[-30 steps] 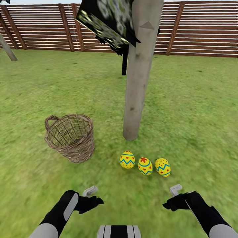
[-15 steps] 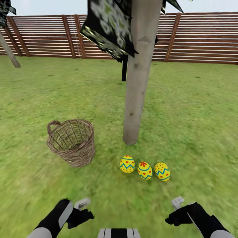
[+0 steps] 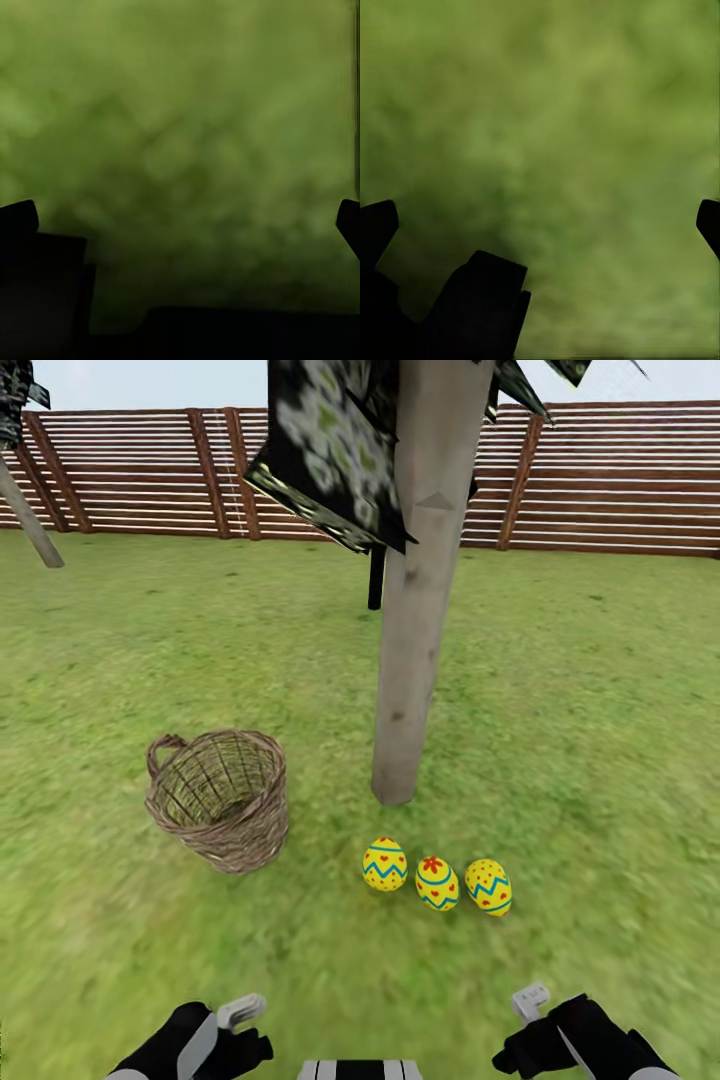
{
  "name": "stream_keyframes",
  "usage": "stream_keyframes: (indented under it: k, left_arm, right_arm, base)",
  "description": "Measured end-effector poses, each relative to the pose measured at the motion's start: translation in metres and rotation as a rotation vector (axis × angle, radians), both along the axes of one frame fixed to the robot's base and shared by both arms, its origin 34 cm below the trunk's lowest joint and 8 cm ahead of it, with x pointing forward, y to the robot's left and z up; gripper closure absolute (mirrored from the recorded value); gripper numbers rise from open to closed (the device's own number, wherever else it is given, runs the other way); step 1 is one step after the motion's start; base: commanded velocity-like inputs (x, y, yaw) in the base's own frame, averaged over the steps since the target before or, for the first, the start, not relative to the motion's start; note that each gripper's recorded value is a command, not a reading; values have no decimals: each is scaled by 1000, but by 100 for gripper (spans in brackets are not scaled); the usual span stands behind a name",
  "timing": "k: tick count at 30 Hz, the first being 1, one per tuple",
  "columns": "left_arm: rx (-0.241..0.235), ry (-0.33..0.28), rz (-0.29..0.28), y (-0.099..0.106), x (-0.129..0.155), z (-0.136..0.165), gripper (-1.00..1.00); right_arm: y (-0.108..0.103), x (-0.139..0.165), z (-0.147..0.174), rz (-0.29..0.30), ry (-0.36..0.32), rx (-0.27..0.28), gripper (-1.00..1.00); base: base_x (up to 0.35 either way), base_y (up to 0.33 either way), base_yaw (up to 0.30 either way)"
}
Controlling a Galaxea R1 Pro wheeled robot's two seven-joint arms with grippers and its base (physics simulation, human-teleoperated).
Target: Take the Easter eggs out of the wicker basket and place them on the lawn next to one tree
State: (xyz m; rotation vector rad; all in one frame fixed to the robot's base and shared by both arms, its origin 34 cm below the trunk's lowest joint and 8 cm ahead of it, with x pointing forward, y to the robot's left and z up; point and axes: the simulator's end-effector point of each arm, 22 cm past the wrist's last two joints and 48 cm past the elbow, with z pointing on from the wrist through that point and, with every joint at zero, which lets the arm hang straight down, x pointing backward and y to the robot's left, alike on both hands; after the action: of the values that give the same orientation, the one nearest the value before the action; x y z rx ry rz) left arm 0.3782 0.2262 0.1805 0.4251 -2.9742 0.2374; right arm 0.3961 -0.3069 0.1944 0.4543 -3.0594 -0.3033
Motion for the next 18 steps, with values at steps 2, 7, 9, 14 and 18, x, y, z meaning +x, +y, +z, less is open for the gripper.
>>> stream_keyframes:
  k: [2, 7, 9, 14, 18]
  left_arm:
    - [1, -3, 0, -1, 1, 4, -100]
    - [-2, -3, 0, -3, 3, 15, -100]
    - [-2, 10, 0, -4, -2, 18, -100]
    - [12, 19, -5, -2, -16, 23, -100]
    - [16, 37, -10, -2, -26, 29, -100]
  right_arm:
    - [3, -2, 4, -1, 6, 4, -100]
    - [7, 4, 12, 9, -28, 19, -100]
    - [9, 2, 14, 18, -42, 28, -100]
    - [12, -15, 18, 42, -50, 50, -100]
    - [18, -36, 21, 39, -10, 61, -100]
  base:
    - [0, 0, 0]
    - [0, 0, 0]
    - [0, 0, 0]
    - [0, 0, 0]
    - [0, 0, 0]
